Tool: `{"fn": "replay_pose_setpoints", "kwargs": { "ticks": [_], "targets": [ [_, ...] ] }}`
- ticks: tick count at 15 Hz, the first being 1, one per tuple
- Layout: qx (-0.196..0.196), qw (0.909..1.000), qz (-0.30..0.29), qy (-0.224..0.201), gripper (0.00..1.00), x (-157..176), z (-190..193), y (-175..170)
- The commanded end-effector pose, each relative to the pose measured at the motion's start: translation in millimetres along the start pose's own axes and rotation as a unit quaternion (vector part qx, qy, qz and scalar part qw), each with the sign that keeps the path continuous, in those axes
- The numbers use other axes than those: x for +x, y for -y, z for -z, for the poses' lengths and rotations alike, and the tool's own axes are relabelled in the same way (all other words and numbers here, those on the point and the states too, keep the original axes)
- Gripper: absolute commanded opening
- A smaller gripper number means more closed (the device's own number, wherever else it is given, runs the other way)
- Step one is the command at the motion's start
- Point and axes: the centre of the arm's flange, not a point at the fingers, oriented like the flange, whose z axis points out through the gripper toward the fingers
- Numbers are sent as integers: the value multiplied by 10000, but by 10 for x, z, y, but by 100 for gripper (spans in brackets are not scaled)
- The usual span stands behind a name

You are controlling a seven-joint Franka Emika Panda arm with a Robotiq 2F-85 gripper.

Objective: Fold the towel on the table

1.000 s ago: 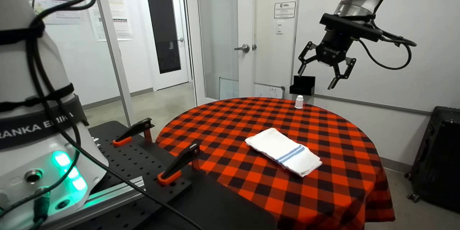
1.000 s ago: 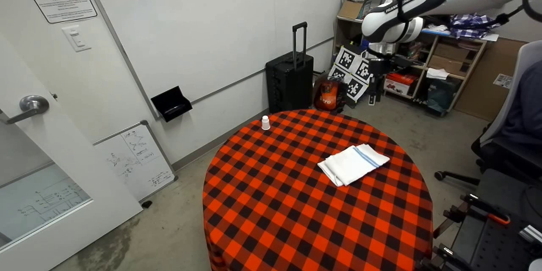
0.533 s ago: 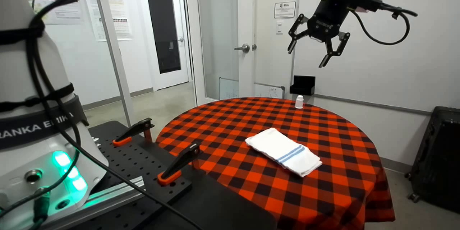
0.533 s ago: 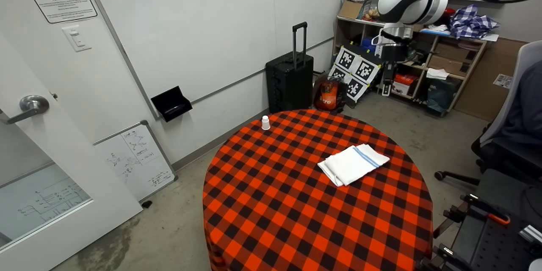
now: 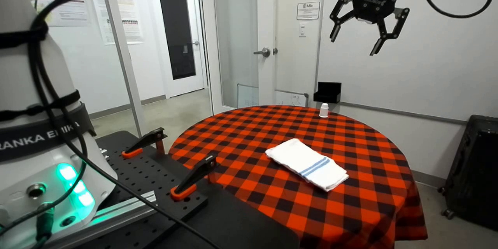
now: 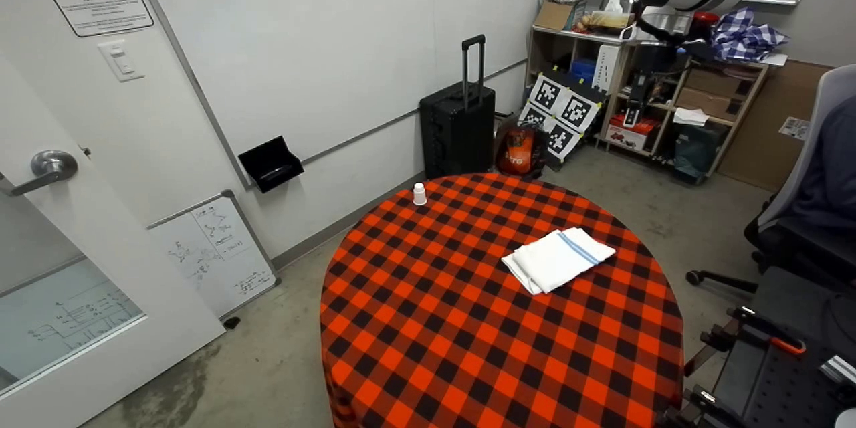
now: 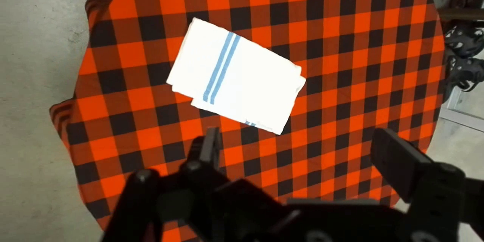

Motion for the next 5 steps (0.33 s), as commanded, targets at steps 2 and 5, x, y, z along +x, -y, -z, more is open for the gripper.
{"fn": "replay_pose_setpoints", "kwargs": {
  "ticks": [2, 5],
  "targets": [
    [-12, 10000, -47, -25, 100, -34, 31, -28],
    [-9, 10000, -49, -18, 100, -22, 22, -14]
  ]
}}
